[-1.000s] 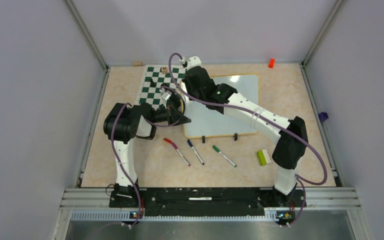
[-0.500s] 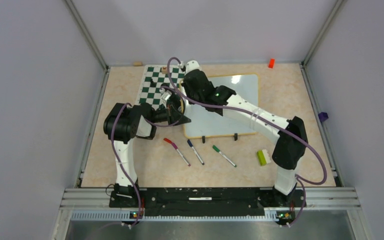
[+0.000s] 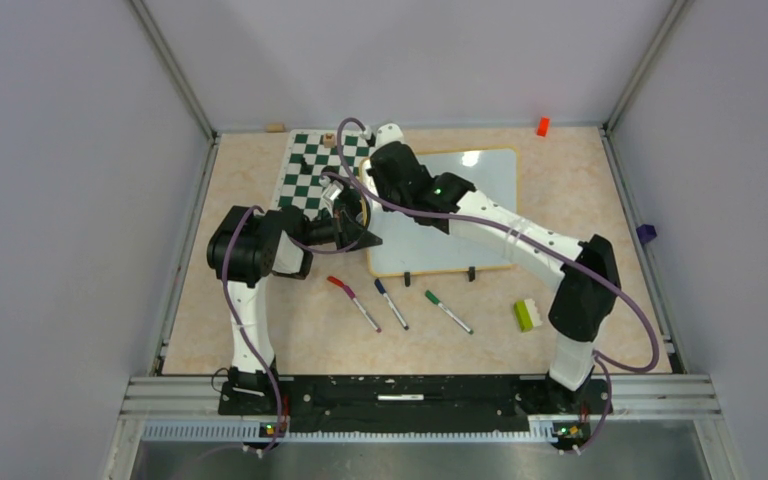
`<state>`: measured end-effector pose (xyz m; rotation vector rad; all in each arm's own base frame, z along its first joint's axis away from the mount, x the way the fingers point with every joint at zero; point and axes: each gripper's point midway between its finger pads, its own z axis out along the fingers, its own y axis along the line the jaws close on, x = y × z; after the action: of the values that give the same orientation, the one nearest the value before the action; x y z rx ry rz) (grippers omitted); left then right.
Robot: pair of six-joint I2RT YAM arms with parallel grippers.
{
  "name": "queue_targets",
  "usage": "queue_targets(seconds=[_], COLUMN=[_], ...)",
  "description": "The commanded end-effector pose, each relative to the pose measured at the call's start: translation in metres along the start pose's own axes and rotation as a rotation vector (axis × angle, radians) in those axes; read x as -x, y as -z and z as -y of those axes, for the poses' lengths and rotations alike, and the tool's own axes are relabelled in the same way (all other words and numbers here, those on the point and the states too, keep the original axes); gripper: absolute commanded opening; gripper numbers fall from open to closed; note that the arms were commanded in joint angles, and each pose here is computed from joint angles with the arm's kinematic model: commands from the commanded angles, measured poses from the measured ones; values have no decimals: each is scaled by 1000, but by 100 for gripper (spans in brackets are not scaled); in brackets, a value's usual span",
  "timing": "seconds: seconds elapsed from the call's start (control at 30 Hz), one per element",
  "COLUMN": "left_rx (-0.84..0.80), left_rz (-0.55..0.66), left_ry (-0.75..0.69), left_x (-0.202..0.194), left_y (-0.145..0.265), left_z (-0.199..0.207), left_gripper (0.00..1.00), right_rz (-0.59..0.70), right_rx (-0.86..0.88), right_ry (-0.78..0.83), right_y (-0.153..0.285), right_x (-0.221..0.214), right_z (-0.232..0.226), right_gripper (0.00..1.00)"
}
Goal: Write a sentence on the whiteboard
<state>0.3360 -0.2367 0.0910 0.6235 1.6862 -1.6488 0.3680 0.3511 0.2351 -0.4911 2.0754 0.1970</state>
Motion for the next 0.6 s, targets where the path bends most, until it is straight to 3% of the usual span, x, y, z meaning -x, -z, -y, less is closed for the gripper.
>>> queue_targets(seconds=[0.0, 0.23, 0.57], left_rx=[-31, -32, -31], left_rz=[11, 10, 11], left_ry=[-166, -167, -162], left_x=[4, 4, 4], left_y=[-2, -2, -2], left_z=[8, 7, 7], left_gripper=[4, 4, 4], right_rz=[20, 37, 159], right_rx=[-101, -114, 43], right_ry=[3, 0, -57], right_y=[14, 15, 50], right_x=[5, 13, 43], right_z=[25, 27, 14], right_gripper=[0, 0, 0])
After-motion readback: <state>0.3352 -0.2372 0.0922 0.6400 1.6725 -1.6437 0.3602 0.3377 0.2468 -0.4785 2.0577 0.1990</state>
